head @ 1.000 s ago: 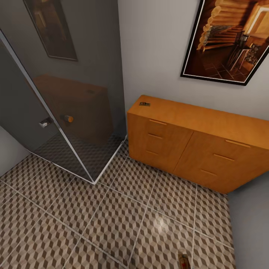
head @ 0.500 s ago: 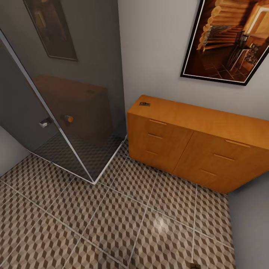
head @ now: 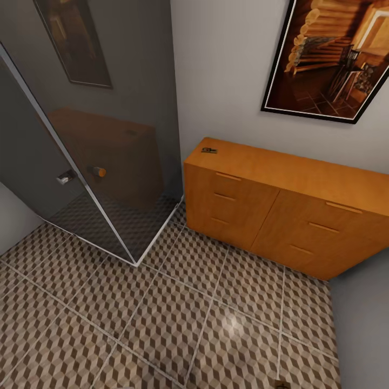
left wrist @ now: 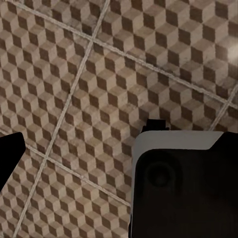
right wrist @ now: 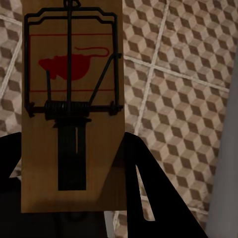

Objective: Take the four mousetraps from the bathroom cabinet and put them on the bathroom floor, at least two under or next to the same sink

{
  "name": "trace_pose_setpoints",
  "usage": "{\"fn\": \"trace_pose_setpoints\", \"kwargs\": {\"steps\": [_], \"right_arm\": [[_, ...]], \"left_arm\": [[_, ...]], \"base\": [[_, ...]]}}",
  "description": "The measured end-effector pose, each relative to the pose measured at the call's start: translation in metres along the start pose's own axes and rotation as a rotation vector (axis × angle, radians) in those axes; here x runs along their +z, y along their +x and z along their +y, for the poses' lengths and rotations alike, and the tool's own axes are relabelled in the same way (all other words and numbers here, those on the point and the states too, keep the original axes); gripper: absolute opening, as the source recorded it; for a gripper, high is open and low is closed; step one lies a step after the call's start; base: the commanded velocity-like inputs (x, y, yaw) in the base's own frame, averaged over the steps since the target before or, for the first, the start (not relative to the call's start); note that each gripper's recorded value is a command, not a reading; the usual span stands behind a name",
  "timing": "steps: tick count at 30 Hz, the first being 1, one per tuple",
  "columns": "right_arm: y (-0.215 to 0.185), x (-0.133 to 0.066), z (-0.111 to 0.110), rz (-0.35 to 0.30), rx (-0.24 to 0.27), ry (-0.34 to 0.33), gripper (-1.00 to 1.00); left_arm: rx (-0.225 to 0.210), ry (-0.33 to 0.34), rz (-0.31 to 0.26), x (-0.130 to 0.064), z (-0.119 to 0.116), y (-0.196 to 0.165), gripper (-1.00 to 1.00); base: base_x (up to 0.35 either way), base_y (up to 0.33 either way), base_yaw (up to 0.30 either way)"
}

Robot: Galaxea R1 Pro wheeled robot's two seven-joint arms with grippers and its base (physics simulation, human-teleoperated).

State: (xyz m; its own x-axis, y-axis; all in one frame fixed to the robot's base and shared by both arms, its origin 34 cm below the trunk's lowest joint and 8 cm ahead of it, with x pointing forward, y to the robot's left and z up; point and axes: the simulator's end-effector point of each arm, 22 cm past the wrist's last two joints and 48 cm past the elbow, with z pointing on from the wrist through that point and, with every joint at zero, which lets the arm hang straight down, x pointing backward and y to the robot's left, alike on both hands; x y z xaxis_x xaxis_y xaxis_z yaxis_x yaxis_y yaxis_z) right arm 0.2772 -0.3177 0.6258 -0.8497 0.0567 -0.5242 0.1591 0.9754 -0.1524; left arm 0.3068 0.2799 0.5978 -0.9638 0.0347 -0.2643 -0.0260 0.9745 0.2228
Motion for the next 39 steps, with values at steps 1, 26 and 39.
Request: {"fn": "trace_pose_setpoints", "kwargs": {"steps": [1, 26, 39], "right_arm": [[0.000, 0.000, 0.000, 0.000, 0.001, 0.000, -1.00], [0.000, 0.000, 0.002, -0.002, 0.002, -0.002, -1.00], [0.000, 0.000, 0.002, -0.001, 0.002, -0.002, -1.00]], "left_arm": [[0.000, 0.000, -0.001, 0.000, 0.000, 0.000, 1.00], [0.033, 0.015, 0.107, -0.001, -0.007, 0.014, 1.00], [-0.038, 0.295, 0.096, -0.084, -0.061, -0.294, 1.00]], "base": [[0.000, 0.000, 0.000], [0.000, 0.000, 0.000], [0.000, 0.000, 0.000]]}}
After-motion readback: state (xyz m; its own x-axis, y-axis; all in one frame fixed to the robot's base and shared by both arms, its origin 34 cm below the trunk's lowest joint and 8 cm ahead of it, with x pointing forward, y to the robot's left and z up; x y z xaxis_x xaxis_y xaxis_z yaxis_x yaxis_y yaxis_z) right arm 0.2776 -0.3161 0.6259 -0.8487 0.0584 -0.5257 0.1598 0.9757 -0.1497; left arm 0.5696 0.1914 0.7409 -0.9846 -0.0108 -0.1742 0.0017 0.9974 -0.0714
